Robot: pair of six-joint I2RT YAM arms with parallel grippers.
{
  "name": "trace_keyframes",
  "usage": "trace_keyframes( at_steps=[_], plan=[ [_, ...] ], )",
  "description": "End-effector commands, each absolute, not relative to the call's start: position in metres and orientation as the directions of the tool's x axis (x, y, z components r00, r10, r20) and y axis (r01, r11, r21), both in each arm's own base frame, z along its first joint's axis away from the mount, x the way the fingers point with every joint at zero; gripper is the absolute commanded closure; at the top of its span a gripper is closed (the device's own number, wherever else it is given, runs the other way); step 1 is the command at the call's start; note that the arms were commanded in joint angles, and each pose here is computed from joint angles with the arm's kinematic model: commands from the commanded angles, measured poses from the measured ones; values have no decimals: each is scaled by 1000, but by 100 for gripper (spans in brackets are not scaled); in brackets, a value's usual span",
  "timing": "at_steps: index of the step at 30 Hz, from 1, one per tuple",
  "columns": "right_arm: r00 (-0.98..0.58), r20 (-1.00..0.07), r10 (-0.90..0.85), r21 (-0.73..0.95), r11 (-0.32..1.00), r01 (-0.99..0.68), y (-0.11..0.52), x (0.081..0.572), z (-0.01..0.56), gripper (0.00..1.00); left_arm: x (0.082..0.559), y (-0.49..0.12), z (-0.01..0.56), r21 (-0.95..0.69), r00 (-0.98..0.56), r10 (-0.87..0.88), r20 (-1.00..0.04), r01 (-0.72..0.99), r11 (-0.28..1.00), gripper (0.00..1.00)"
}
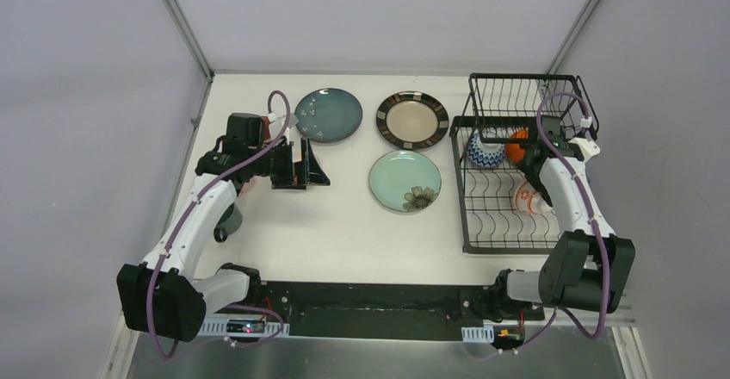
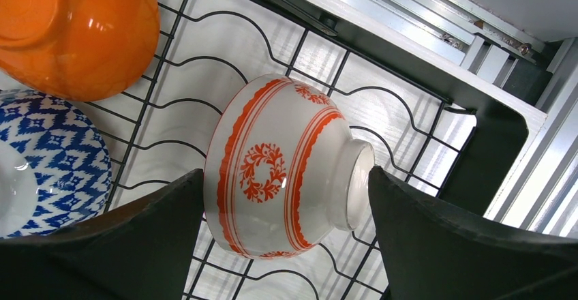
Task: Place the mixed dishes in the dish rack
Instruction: Turn the bowl upside down on the dish rack.
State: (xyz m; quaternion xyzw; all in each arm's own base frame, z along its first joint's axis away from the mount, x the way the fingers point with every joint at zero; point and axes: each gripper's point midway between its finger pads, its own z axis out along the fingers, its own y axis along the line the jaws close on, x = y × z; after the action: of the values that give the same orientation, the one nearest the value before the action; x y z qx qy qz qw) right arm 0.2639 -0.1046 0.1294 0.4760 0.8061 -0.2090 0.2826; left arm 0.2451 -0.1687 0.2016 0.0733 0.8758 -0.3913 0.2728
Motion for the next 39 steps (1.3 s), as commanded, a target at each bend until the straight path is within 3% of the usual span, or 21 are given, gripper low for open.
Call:
trace_keyframes(
  at_steps=[1,22,31,39],
  plan=[
    [-273,-740,615,36,441,897,-115,282,171,11,250,-166,220,-610,-792,-80,-605,396,686,1],
    [-150,-758,635,196,441,876,-109,291,211,10,249,-165,219,-609,-795,-79,-602,393,688,1],
    [-117,-753,648,334,528,781,-89,284,228,20,246,-167,225,-612,-786,-79,-613,409,677,1],
    [-119,-738,664,334,513,790,-86,262,222,20,245,-169,225,-628,-793,-80,-604,411,661,1]
  ],
)
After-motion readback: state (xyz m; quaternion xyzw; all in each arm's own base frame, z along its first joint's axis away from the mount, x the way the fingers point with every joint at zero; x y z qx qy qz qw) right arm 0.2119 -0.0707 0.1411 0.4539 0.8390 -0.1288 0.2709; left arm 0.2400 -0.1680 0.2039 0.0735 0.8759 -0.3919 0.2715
